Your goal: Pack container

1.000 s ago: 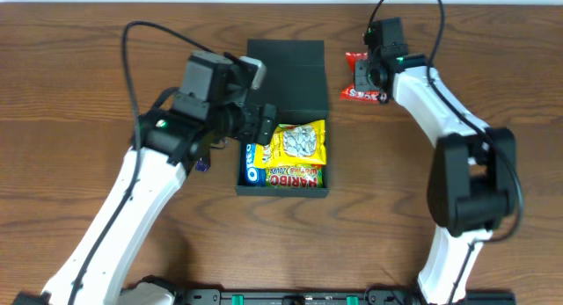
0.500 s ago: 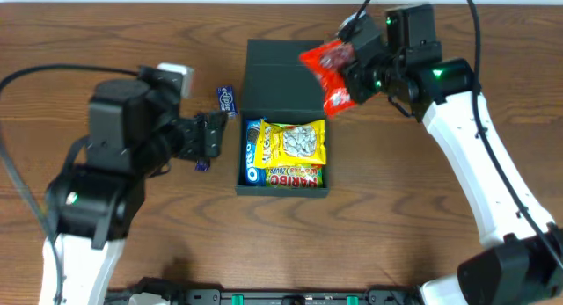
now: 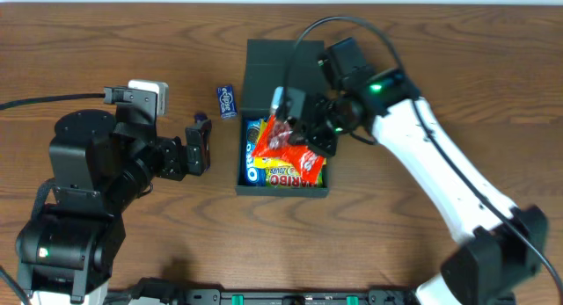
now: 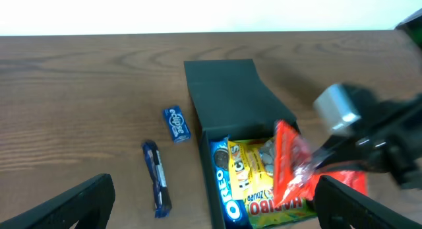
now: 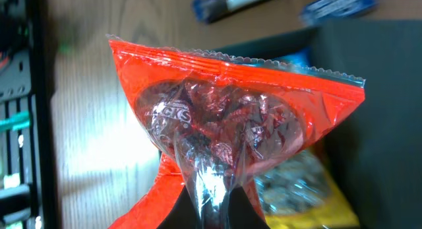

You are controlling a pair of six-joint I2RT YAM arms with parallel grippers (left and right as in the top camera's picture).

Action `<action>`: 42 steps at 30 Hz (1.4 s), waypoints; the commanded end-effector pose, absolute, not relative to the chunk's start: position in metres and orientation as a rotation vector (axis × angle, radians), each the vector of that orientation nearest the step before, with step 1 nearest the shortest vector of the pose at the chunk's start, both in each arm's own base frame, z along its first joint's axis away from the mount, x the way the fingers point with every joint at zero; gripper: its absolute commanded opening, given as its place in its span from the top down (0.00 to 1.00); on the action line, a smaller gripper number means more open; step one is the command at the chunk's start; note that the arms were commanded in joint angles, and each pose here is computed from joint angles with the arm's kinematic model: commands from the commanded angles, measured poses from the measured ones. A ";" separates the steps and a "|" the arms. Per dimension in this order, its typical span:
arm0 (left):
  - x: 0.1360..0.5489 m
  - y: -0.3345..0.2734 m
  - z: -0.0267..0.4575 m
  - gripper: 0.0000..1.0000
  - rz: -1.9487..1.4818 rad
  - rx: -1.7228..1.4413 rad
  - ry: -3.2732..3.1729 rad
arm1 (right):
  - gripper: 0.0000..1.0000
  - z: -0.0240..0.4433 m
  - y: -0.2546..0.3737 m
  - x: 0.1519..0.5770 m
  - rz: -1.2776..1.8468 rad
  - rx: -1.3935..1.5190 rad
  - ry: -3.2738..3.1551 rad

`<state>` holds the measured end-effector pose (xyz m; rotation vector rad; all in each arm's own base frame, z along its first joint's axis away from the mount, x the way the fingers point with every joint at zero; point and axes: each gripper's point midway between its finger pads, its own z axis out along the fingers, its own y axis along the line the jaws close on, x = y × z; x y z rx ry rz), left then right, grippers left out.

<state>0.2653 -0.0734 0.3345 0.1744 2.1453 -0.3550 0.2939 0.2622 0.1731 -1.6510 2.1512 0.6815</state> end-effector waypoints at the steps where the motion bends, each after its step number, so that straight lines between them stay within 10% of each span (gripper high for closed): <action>1: 0.264 -0.070 0.341 0.03 -0.337 0.176 2.130 | 0.99 0.150 0.271 0.289 0.735 -1.735 2.153; 21: 0.263 -0.070 0.340 0.02 -0.331 0.187 2.134 | 0.99 0.039 0.228 0.309 0.420 -1.979 2.382; 26: 0.263 -0.070 0.340 0.02 -0.331 0.187 2.134 | 0.63 0.038 0.224 0.311 0.378 -1.981 2.396; 35: 0.264 -0.067 0.340 0.02 -0.309 0.180 2.135 | 0.56 0.061 0.241 0.303 0.531 -1.817 2.442; 42: 0.265 -0.066 0.340 0.02 -0.301 0.177 2.135 | 0.30 0.116 0.245 0.301 0.543 -1.678 2.395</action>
